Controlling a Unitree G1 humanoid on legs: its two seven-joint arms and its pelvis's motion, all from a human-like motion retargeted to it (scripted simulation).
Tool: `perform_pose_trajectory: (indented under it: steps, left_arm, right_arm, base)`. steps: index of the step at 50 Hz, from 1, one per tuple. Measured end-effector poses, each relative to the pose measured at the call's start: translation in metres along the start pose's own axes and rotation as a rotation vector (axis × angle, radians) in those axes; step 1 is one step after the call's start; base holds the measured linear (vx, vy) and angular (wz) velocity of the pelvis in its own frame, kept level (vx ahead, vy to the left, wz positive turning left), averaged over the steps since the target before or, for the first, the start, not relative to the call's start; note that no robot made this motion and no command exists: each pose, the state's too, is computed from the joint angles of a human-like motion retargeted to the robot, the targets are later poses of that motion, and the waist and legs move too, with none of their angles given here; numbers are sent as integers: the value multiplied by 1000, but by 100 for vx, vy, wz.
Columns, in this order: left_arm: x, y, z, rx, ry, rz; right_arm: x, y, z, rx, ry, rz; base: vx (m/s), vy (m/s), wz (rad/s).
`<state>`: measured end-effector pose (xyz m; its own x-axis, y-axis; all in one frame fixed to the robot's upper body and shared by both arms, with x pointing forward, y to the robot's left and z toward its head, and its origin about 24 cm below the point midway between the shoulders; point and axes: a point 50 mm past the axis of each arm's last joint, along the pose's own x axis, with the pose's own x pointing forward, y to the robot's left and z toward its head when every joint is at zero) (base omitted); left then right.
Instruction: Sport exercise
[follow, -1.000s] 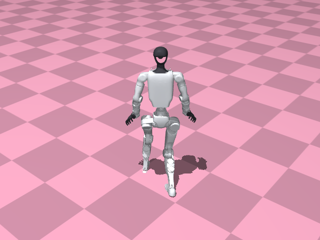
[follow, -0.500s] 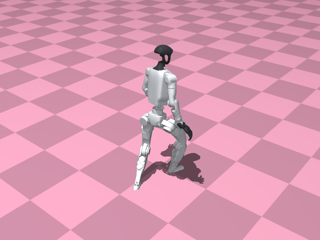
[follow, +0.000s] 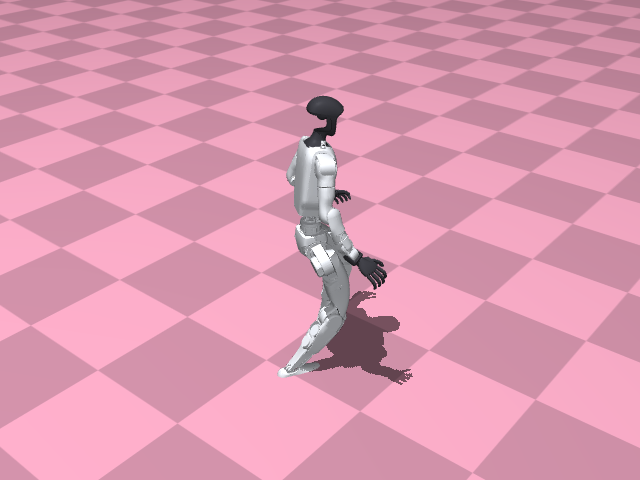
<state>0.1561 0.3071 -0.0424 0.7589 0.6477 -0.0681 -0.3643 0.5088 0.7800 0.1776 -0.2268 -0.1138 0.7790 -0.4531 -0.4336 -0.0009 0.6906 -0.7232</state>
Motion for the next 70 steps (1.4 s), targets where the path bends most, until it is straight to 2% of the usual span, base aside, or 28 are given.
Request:
perform_pose_trajectory:
  steps: [10,16,23,30,36,45,52,60,70]
  left_arm:
    - [-37,-26,-35,122,85,-263]
    - [-16,-40,8,80,-67,-380]
    - [13,-15,97,-142,-375,-316]
    - [9,22,154,-315,-630,-304]
    - [4,46,165,-395,-701,-254]
    - [4,85,165,-425,-734,-51]
    - [7,106,172,-419,-775,96]
    - [10,100,172,-315,-778,43]
    - [19,64,164,-169,-678,-154]
  right_arm:
    - [-1,13,33,72,-98,8]
    - [-14,40,25,70,-15,152]
    - [-21,49,18,88,12,245]
    - [-19,36,11,132,-4,228]
    - [-13,13,-5,138,25,114]
    - [5,-44,-23,102,41,-118]
    - [9,-70,-21,161,0,-171]
    - [8,-75,6,270,-119,-153]
    - [6,-53,31,273,-185,68]
  base:
    - [65,27,-98]
    - [51,29,-107]
    - [39,18,-131]
    - [32,0,-140]
    - [29,-6,-126]
    - [38,6,-121]
    - [44,25,-17]
    - [39,33,17]
    - [31,21,15]
